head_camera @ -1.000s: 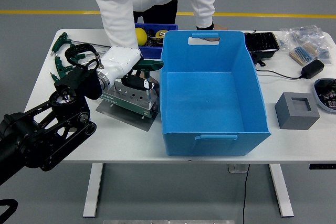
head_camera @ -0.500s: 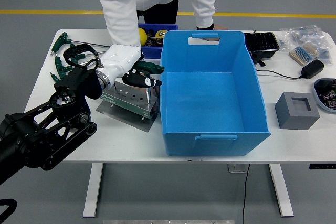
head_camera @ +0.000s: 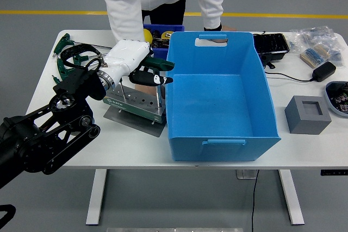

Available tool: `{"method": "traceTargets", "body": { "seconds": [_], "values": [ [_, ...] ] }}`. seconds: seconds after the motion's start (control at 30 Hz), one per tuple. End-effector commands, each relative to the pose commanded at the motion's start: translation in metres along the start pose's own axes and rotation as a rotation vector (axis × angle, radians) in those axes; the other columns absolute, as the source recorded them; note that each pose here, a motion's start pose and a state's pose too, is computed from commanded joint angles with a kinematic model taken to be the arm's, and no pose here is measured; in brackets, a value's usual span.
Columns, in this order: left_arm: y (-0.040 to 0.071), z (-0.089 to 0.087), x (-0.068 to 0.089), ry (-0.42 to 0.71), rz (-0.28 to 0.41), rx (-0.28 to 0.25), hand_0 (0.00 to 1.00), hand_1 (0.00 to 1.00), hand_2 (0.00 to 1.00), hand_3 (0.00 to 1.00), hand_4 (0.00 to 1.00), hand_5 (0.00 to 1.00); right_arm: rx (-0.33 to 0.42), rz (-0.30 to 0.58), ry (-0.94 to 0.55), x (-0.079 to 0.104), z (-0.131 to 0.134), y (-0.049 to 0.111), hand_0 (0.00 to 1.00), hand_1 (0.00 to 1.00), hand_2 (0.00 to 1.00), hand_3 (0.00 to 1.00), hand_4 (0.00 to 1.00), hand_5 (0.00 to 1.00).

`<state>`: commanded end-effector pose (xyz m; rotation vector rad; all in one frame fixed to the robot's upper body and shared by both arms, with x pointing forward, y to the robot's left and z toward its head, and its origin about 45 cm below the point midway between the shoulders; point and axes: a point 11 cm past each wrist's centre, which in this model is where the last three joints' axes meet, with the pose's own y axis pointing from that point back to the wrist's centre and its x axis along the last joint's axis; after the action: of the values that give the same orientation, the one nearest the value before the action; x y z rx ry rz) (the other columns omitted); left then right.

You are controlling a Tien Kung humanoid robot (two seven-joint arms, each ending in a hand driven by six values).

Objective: Lift tool from toolbox,place it in box,lift tool from toolbox,place it in box

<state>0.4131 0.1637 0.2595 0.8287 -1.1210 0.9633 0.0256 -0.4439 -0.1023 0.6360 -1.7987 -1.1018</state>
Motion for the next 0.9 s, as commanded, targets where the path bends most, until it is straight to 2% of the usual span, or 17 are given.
{"method": "traceTargets", "body": {
  "seconds": [0.03, 0.07, 0.23, 0.27, 0.43, 0.47, 0.83, 0.9],
  "values": [
    [0.000, 0.000, 0.001, 0.003, 0.003, -0.004, 0.117, 0.002, 0.017, 0.042, 0.998, 0.740, 0.000, 0.000, 0.000, 0.000, 0.000, 0.000, 0.700, 0.671, 0.733, 0.559, 0.794, 0.689],
    [0.000, 0.001, 0.002, 0.004, 0.004, -0.006, 0.117, 0.002, 0.009, 0.039, 0.942, 0.755, -0.001, 0.000, 0.001, 0.000, 0.000, 0.000, 0.701, 0.671, 0.733, 0.559, 0.794, 0.689],
    [0.000, 0.003, 0.008, 0.011, 0.014, -0.020, 0.117, 0.002, 0.009, 0.039, 0.942, 0.755, -0.004, 0.001, 0.001, 0.000, 0.002, 0.000, 0.701, 0.671, 0.733, 0.559, 0.794, 0.689],
    [0.000, 0.003, 0.009, 0.011, 0.015, -0.022, 0.119, 0.002, 0.008, 0.036, 0.812, 0.742, -0.004, 0.001, 0.001, 0.000, 0.002, 0.000, 0.701, 0.672, 0.733, 0.558, 0.795, 0.689],
    [0.000, 0.006, 0.014, 0.011, 0.014, -0.035, 0.119, 0.002, 0.008, 0.036, 0.812, 0.742, -0.007, 0.002, 0.001, 0.001, 0.004, 0.000, 0.701, 0.672, 0.733, 0.558, 0.795, 0.689],
    [0.000, 0.007, 0.016, 0.011, 0.015, -0.038, 0.119, 0.002, 0.007, 0.036, 0.725, 0.683, -0.008, 0.002, 0.002, 0.001, 0.004, 0.000, 0.701, 0.671, 0.733, 0.558, 0.795, 0.689],
    [-0.003, 0.012, 0.038, -0.023, 0.024, -0.071, 0.120, 0.002, 0.007, 0.035, 0.723, 0.668, -0.008, 0.004, -0.002, 0.001, 0.005, 0.000, 0.701, 0.671, 0.733, 0.558, 0.795, 0.689],
    [-0.003, 0.013, 0.043, -0.032, 0.026, -0.076, 0.120, 0.002, 0.005, 0.036, 0.716, 0.638, -0.008, 0.005, -0.002, 0.001, 0.005, 0.000, 0.701, 0.671, 0.734, 0.558, 0.795, 0.689]
  ]
}}
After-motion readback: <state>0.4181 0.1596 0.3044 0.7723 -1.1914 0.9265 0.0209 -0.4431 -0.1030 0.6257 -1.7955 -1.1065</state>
